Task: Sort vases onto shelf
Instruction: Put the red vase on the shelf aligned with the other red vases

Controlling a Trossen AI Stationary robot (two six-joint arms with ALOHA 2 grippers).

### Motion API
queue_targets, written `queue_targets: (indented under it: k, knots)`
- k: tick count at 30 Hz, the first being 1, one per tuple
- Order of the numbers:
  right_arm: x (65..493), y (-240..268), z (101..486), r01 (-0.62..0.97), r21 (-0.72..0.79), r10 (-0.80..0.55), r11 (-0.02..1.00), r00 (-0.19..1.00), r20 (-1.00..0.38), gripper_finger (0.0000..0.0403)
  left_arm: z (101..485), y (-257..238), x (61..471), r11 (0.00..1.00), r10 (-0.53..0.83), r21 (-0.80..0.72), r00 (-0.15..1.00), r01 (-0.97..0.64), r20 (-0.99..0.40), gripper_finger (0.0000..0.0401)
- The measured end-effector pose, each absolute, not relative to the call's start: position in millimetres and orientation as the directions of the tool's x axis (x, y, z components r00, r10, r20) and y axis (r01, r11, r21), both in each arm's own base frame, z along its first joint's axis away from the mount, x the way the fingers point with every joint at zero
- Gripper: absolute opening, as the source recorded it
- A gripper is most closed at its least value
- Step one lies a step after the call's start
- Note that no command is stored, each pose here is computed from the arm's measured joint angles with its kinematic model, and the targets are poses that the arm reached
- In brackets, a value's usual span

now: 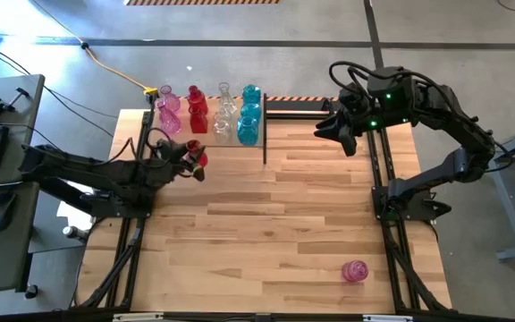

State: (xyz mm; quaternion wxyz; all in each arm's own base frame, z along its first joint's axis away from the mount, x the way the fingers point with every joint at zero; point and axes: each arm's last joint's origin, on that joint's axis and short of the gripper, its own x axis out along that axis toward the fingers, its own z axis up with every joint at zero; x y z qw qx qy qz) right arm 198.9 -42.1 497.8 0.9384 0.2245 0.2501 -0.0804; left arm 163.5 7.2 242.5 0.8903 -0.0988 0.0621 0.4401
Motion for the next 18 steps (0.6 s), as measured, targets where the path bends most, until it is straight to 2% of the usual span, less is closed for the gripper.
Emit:
queue_targets:
  k: [5, 9, 14, 18]
  knots:
    - [199, -42, 498, 0.256, 0.369, -0.038, 0.894, 0.862, -0.506, 0.0119, 235, 15, 165, 0.581, 0.799, -0.111, 0.591, -0.806, -0.112, 0.0152]
    - [199, -42, 498, 0.256, 0.369, -0.038, 0.894, 0.862, -0.506, 0.0119, 232, 23, 164, 0.548, 0.824, -0.098, 0.557, -0.830, -0.107, 0.0152]
    - [199, -42, 498, 0.256, 0.369, -0.038, 0.894, 0.861, -0.506, 0.0119, 231, 35, 164, 0.571, 0.804, -0.111, 0.581, -0.813, -0.126, 0.0152]
    - [199, -42, 498, 0.261, 0.379, -0.038, 0.888, 0.862, -0.506, 0.0119, 231, 42, 163, 0.550, 0.821, -0.090, 0.557, -0.830, -0.126, 0.0152]
